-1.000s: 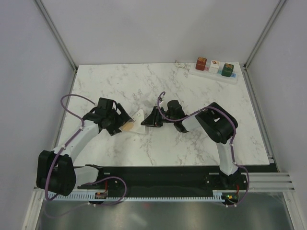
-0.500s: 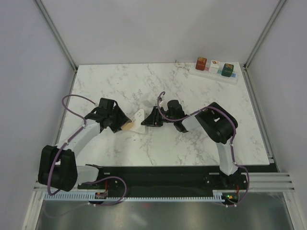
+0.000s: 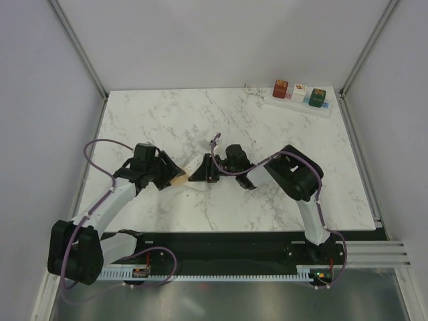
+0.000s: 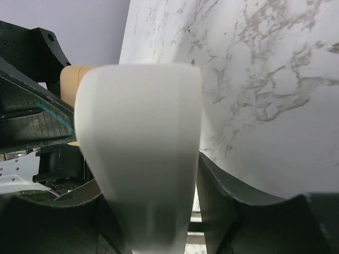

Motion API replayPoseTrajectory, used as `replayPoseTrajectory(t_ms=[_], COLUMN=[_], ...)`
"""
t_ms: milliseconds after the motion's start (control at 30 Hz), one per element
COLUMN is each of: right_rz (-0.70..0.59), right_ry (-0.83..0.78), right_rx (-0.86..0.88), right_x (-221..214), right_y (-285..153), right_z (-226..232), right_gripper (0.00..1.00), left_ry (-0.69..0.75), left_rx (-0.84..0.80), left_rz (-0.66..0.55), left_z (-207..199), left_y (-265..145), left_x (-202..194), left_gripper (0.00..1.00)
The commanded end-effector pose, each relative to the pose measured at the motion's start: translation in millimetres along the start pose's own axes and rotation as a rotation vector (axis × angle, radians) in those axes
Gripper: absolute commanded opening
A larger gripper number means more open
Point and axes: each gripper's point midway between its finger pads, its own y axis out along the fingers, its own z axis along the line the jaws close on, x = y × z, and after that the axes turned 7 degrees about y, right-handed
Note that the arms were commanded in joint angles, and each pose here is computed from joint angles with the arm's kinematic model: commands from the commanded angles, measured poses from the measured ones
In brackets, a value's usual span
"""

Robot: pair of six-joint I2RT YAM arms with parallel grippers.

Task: Pull the plug off the socket

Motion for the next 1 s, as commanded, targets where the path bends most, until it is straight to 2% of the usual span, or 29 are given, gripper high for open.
replayPoseTrajectory(t_ms=[0, 67, 167, 200, 300, 367, 500, 567, 600, 633, 667, 767, 800, 833, 900, 967], right_rz=[-0.039, -0.044, -0.055, -0.056, -0.072, -0.088, -0.110, -0.112, -0.107, -0.108, -0.105, -0.094, -0.085, -0.071, -0.062, -0.052], right_ry=[-0.058, -0.057, -0.041, -0.042, -0.077, -0.104, -0.110, -0.102, -0.097, -0.095, -0.095, -0.073, -0.059, -0.040, -0.022, 0.003], right_rx=[0.048, 0.041, -0.020, -0.044, -0.165, -0.259, -0.335, -0.344, -0.339, -0.329, -0.320, -0.253, -0.235, -0.181, -0.145, -0.097], right_x=[12, 13, 14, 14, 16, 16, 18, 18, 16, 16, 16, 14, 12, 8, 5, 3], right_y=[9, 11, 13, 15, 14, 13, 10, 10, 10, 11, 12, 17, 19, 22, 24, 24], right_z=[14, 14, 2, -1, -16, -27, -33, -35, -35, -34, -32, -22, -23, -14, -11, -5], right_gripper=[0.53, 0.48, 0.08, 0.00, 0.00, 0.00, 0.00, 0.00, 0.00, 0.00, 0.00, 0.00, 0.00, 0.00, 0.00, 0.00], left_ry=[0.011, 0.015, 0.053, 0.067, 0.097, 0.069, -0.001, 0.089, 0.123, 0.207, 0.228, 0.237, 0.233, 0.183, 0.144, 0.152], left_rx=[-0.158, -0.182, -0.226, -0.245, -0.275, -0.271, -0.250, -0.203, -0.095, -0.088, -0.066, -0.190, -0.303, -0.349, -0.378, -0.321], left_rz=[-0.037, -0.034, -0.035, -0.034, -0.053, -0.044, -0.004, -0.070, -0.176, -0.174, -0.196, -0.147, -0.097, -0.089, -0.074, -0.085], left_z=[-34, -38, -45, -48, -52, -53, -56, -62, -51, -59, -58, -73, -87, -88, -88, -78], left_y=[-11, -12, -16, -18, -26, -29, -38, -54, -56, -65, -66, -65, -71, -67, -70, -72], left_x=[10, 9, 8, 7, 8, 8, 5, 11, 27, 23, 28, 18, 7, 6, 0, 1], left_gripper=[0.02, 0.02, 0.02, 0.02, 0.02, 0.02, 0.02, 0.02, 0.02, 0.02, 0.02, 0.02, 0.02, 0.02, 0.02, 0.02])
